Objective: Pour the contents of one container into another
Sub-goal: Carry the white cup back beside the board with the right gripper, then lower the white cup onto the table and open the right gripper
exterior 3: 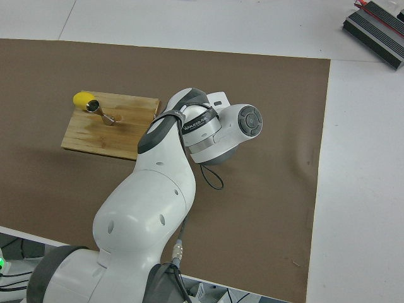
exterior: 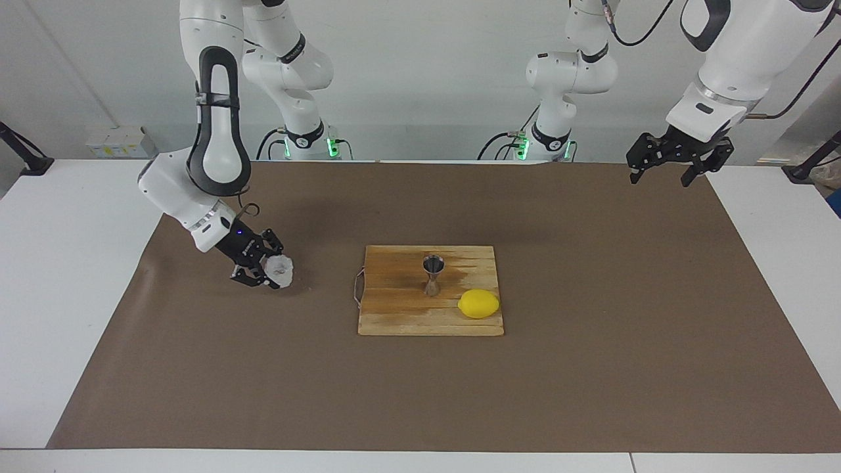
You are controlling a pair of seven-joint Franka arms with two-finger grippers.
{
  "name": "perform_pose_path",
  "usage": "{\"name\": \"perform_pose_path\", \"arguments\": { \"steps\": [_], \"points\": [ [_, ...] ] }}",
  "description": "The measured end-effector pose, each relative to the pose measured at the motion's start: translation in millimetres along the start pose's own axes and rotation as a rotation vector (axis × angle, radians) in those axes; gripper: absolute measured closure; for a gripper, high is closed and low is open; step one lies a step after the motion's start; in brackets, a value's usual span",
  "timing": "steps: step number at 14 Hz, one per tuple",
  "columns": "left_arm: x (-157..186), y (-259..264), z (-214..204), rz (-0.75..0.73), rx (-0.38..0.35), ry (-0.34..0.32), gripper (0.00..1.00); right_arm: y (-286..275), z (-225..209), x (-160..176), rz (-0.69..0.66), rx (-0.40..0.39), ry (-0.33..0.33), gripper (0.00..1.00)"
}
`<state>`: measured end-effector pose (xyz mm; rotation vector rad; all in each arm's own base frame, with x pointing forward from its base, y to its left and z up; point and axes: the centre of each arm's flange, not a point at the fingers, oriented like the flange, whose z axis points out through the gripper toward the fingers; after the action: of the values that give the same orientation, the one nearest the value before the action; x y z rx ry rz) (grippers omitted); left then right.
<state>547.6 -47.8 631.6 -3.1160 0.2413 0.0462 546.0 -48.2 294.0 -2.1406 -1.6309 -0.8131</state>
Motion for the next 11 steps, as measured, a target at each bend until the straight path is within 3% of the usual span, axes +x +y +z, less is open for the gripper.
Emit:
{"name": "perform_pose_path", "arguments": {
  "steps": [4,7,8,9,11],
  "points": [
    [0,0,0,0.000,0.000,0.000,0.00,-3,23,-29,-0.024,0.007,0.024,0.49],
    [0,0,0,0.000,0.000,0.000,0.00,5,15,-27,-0.019,-0.014,0.027,0.21],
    [0,0,0,0.000,0.000,0.000,0.00,10,6,-17,-0.017,-0.033,0.033,0.06],
    [0,0,0,0.000,0.000,0.000,0.00,14,-4,-7,-0.023,-0.050,0.035,0.00],
    [0,0,0,0.000,0.000,0.000,0.00,17,-27,15,-0.024,-0.064,0.019,0.00]
  ]
}}
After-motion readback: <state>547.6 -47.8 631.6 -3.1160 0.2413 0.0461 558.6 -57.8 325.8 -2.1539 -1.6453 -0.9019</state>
